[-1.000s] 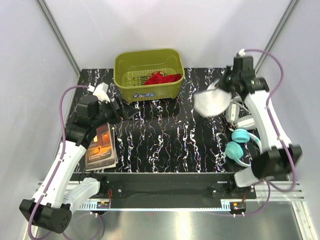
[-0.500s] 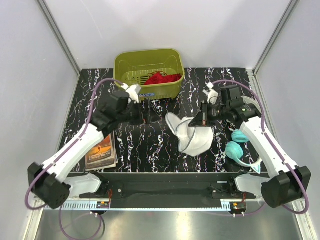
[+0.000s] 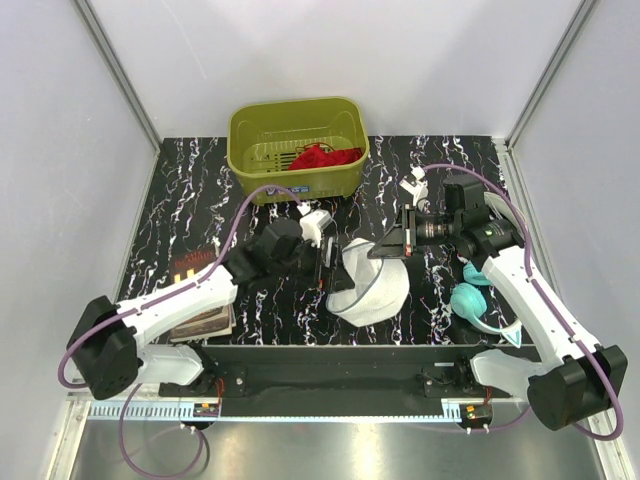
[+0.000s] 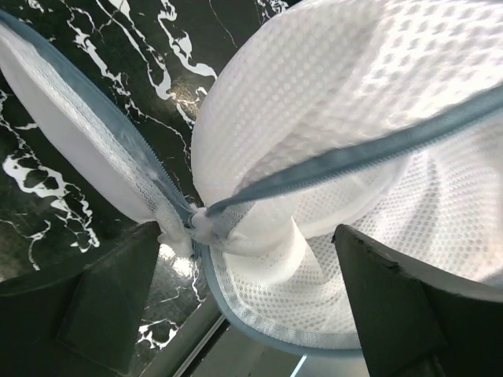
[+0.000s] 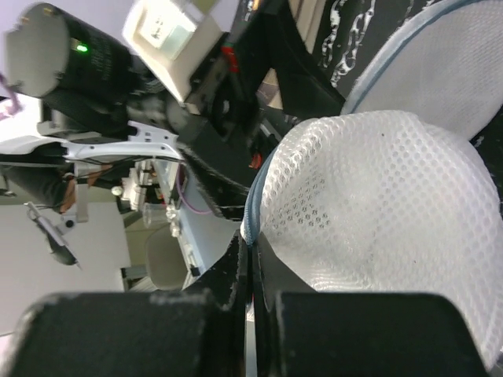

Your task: Place the bra in the laundry bag and zip it closed

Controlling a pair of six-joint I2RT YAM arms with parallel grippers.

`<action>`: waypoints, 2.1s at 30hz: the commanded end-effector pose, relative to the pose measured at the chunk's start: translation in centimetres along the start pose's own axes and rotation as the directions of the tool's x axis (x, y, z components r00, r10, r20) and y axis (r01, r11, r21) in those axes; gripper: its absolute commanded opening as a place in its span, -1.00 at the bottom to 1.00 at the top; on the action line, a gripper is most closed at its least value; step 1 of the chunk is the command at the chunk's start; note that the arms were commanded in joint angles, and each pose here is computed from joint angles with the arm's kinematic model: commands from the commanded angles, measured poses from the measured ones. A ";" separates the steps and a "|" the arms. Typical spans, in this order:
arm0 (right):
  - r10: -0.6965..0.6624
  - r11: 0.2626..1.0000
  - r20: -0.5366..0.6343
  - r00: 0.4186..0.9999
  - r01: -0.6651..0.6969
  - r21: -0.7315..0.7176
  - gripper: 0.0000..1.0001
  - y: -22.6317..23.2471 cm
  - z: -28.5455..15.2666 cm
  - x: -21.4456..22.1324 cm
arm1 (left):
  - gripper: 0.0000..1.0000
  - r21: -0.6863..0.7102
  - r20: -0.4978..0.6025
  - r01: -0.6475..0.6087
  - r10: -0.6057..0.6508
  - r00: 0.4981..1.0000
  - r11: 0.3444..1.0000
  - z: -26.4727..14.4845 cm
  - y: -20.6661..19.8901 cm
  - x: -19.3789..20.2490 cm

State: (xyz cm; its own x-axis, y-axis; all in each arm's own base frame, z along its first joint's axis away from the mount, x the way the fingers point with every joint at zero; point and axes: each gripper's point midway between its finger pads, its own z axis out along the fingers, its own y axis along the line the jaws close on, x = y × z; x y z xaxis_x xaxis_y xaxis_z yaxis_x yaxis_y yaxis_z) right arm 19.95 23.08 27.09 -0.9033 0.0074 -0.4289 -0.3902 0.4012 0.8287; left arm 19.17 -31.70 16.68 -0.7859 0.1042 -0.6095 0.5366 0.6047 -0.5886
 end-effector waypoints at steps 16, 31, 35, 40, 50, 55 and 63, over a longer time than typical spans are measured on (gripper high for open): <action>0.065 0.984 -0.021 0.998 -0.067 -0.164 -1.00 3.1 -0.4 0.5 | -1.00 -0.051 0.114 -0.039 0.045 0.992 0.998 1.9 1.8 -3.8; 0.204 0.815 0.087 0.975 -0.218 0.537 -0.98 -13.1 2.3 0.2 | -1.00 -0.683 -0.060 0.141 -0.247 0.967 0.717 -6.9 10.5 3.2; 0.224 0.794 0.057 0.973 -0.217 0.568 -0.79 -13.9 3.3 1.1 | -1.00 -0.726 -0.099 0.100 -0.248 0.964 0.680 -5.7 12.2 3.7; 0.192 0.786 0.065 0.979 -0.193 0.587 -0.07 -13.7 3.0 0.2 | 0.18 -0.664 -0.091 0.136 -0.259 0.962 0.736 -5.3 12.2 2.7; -0.107 0.794 0.154 0.982 -0.009 0.607 0.99 -8.8 1.4 -10.1 | 0.89 -0.471 0.177 0.302 -0.247 0.953 0.829 -10.8 11.8 -8.5; -0.096 0.821 0.059 0.994 0.045 0.569 0.99 -8.4 3.3 -11.7 | 0.85 -0.542 0.343 0.413 -0.256 0.904 0.732 -14.2 19.0 -16.1; 0.008 0.864 -0.024 1.000 0.005 0.504 0.99 -8.6 3.1 -12.9 | 0.72 -0.534 0.484 0.482 -0.217 0.848 0.695 -16.4 30.5 -28.2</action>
State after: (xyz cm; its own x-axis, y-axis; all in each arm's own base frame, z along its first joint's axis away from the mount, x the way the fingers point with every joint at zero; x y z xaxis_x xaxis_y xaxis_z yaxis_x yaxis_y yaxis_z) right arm 36.59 23.41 23.85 -0.8744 0.0294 -0.4843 -0.2409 0.8401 0.4860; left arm 46.94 -4.97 23.29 -0.6730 -0.4434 -0.5920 -0.2357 0.8872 -0.3966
